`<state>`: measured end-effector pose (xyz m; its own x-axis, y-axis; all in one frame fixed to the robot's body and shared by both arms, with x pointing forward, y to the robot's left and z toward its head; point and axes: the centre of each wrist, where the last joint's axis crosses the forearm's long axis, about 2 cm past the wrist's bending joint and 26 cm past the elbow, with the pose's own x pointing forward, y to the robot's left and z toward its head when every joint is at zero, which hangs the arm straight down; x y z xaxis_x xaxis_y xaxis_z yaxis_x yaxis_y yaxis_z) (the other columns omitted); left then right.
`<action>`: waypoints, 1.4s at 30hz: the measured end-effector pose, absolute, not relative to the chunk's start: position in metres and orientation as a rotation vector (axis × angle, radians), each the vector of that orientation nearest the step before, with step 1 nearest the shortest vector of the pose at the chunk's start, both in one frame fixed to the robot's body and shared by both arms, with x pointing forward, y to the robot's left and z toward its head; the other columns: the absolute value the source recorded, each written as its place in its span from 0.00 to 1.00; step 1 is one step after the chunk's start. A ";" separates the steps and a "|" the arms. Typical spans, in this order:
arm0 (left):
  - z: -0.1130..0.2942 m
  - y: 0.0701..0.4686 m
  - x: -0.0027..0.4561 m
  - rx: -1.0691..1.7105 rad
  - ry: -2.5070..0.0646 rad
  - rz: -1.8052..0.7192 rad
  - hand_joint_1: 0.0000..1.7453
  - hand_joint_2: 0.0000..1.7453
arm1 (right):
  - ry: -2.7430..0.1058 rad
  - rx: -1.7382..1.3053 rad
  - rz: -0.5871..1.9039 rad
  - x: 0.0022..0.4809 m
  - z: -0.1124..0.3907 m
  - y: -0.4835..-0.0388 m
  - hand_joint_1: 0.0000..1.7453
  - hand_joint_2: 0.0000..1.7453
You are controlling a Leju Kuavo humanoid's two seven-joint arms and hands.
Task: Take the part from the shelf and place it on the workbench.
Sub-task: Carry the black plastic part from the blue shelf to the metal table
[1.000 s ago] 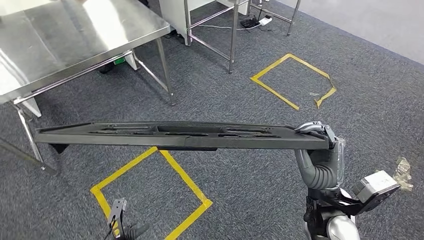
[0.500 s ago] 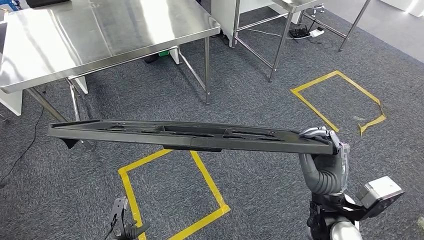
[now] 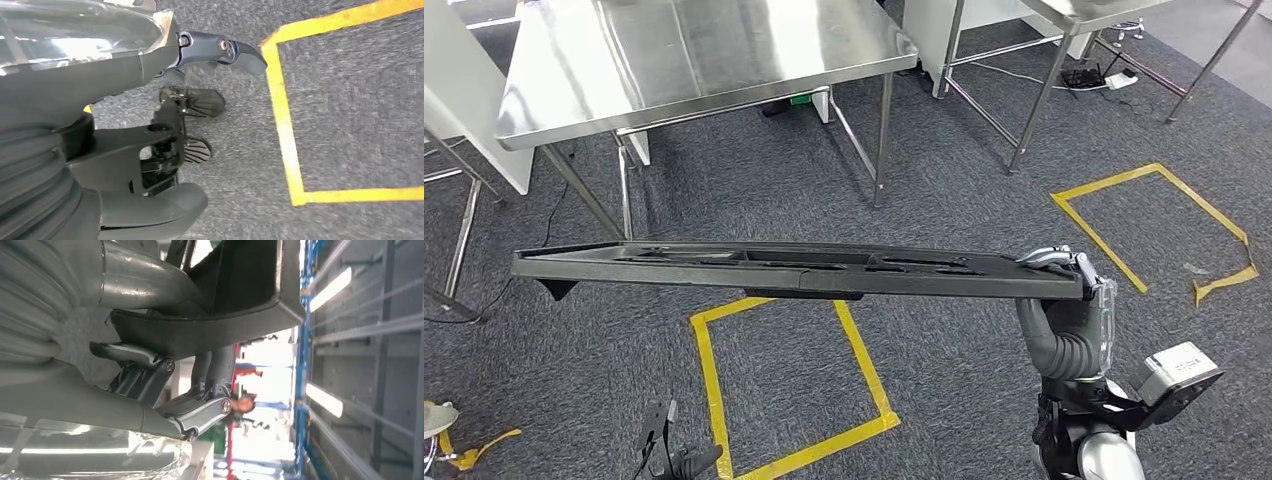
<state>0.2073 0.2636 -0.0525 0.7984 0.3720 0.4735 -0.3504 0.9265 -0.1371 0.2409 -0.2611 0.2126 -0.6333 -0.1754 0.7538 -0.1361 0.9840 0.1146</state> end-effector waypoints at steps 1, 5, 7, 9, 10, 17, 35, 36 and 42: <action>-0.052 0.264 0.208 -0.043 -0.519 0.387 0.00 1.00 | -2.265 0.217 -0.058 0.241 0.213 -0.261 1.00 1.00; -0.052 0.263 0.209 -0.046 -0.521 0.382 0.00 1.00 | -2.265 0.219 -0.058 0.241 0.213 -0.260 1.00 1.00; -0.051 0.262 0.210 -0.052 -0.524 0.377 0.00 1.00 | -2.262 0.218 -0.059 0.240 0.212 -0.260 1.00 1.00; -0.051 0.261 0.209 -0.056 -0.523 0.374 0.00 1.00 | -2.257 0.217 -0.061 0.239 0.211 -0.260 1.00 1.00; -0.052 0.261 0.209 -0.056 -0.521 0.375 0.00 1.00 | -2.254 0.217 -0.061 0.239 0.211 -0.260 1.00 1.00; -0.053 0.263 0.206 -0.056 -0.517 0.398 0.00 1.00 | -2.247 0.225 -0.056 0.240 0.211 -0.259 1.00 1.00; -0.054 0.268 0.203 -0.035 -0.520 0.393 0.00 1.00 | -2.255 0.234 -0.057 0.242 0.213 -0.258 1.00 1.00; -0.054 0.268 0.204 -0.035 -0.522 0.393 0.00 1.00 | -2.255 0.233 -0.057 0.242 0.213 -0.258 1.00 1.00; -0.054 0.266 0.203 -0.034 -0.522 0.392 0.00 1.00 | -2.253 0.234 -0.057 0.242 0.213 -0.258 1.00 1.00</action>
